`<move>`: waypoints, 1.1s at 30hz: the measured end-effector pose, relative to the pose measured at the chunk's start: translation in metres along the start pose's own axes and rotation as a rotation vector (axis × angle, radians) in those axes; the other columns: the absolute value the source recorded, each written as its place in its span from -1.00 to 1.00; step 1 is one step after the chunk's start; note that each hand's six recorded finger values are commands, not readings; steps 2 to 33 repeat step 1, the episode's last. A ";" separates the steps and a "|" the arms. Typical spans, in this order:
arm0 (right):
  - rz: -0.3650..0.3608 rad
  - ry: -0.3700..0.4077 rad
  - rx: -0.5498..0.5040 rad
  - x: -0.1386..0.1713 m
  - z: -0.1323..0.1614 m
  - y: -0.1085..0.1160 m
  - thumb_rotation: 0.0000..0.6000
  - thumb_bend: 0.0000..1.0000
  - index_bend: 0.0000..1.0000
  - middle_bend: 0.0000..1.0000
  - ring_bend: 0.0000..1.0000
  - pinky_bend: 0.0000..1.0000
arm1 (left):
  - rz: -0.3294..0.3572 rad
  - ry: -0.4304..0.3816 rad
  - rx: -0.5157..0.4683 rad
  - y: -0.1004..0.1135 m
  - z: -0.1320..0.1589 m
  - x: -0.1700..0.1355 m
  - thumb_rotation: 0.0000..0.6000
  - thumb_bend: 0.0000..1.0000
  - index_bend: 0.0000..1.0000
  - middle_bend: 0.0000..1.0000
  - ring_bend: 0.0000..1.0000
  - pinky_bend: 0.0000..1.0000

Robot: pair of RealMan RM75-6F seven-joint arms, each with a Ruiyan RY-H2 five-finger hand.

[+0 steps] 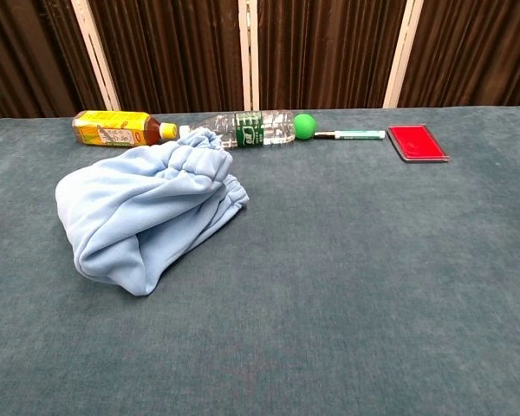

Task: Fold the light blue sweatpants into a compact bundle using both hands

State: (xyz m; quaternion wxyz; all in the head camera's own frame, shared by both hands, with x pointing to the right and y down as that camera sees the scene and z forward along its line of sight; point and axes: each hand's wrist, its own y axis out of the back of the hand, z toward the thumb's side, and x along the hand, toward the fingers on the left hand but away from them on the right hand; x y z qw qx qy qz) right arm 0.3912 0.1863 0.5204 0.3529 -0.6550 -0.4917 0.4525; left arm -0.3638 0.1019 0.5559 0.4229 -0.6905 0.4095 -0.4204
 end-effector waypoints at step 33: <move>-0.002 0.003 0.003 0.001 0.001 0.001 1.00 -1.00 -1.00 -1.00 -1.00 -1.00 | -0.006 0.033 -0.005 0.002 -0.004 -0.009 1.00 -0.66 -1.00 -1.00 -1.00 -1.00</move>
